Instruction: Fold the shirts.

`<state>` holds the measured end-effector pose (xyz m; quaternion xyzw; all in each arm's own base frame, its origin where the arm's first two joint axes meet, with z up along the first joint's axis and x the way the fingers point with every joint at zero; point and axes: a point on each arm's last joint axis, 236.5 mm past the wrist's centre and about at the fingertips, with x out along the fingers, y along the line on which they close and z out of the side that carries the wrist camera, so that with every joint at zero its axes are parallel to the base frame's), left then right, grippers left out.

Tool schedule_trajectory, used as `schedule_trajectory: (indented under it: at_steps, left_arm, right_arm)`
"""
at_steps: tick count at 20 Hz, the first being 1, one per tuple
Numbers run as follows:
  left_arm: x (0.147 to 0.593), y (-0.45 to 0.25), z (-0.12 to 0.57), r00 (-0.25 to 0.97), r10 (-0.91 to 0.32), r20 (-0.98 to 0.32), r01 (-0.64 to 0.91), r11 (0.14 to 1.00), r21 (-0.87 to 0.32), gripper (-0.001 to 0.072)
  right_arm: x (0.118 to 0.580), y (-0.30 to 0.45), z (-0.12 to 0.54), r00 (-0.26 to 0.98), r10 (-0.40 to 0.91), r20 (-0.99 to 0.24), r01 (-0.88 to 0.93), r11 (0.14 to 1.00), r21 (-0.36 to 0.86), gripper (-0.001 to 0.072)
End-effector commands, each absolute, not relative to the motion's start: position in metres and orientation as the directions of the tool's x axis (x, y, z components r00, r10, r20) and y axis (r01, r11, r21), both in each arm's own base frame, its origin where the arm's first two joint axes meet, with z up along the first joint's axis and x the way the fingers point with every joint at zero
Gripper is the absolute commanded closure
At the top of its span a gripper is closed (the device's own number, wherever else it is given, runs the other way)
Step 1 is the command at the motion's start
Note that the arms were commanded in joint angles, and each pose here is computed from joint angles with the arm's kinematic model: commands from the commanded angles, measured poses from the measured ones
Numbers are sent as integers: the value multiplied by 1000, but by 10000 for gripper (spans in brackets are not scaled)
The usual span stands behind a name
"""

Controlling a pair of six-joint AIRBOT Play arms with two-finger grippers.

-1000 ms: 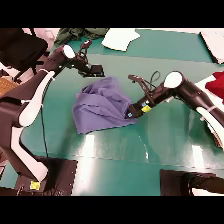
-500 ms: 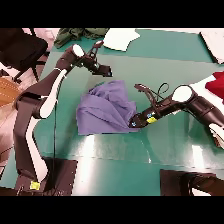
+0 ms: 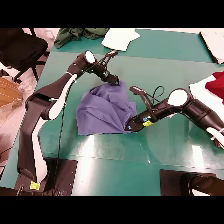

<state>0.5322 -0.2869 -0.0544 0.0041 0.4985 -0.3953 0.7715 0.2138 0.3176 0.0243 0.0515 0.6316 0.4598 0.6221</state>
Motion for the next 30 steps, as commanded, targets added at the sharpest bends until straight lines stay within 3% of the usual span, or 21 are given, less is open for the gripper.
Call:
schedule_trajectory:
  at_steps: [1,7,13,20,21,22,23,25,28,29,30]
  left_arm:
    - [540,-290,-50,232,-602,-764,619,697,-362,119]
    - [546,-315,-12,254,-711,-656,650,628,-428,119]
    - [573,-292,-37,354,-609,-709,620,721,-310,120]
    - [543,-303,-70,223,-625,-748,619,683,-387,121]
    - [536,-305,-69,195,-637,-746,618,670,-411,162]
    - [532,-307,-68,177,-643,-745,630,655,-417,260]
    - [529,-308,-67,167,-651,-741,631,648,-426,261]
    - [525,-309,-64,150,-655,-741,632,640,-438,342]
    - [521,-309,-61,137,-655,-743,637,633,-440,362]
    - [524,-309,-57,150,-656,-739,639,635,-434,646]
    - [529,-309,-52,178,-656,-733,638,644,-422,681]
  right_arm:
    - [209,324,24,-222,636,-739,-524,561,641,705]
    - [227,313,24,-182,649,-739,-494,589,639,705]
    - [233,309,24,-170,653,-738,-484,598,640,705]
    - [235,310,24,-161,655,-738,-484,599,637,705]
    - [236,310,24,-155,656,-738,-485,601,636,705]
    - [238,310,24,-150,658,-738,-485,602,635,705]
    - [239,311,24,-145,659,-738,-486,603,633,705]
    - [241,311,24,-137,660,-738,-486,604,631,705]
    - [248,307,24,-118,665,-738,-477,614,629,705]
    - [251,304,24,-111,666,-738,-471,619,629,705]
    - [254,301,25,-105,667,-737,-462,624,630,705]
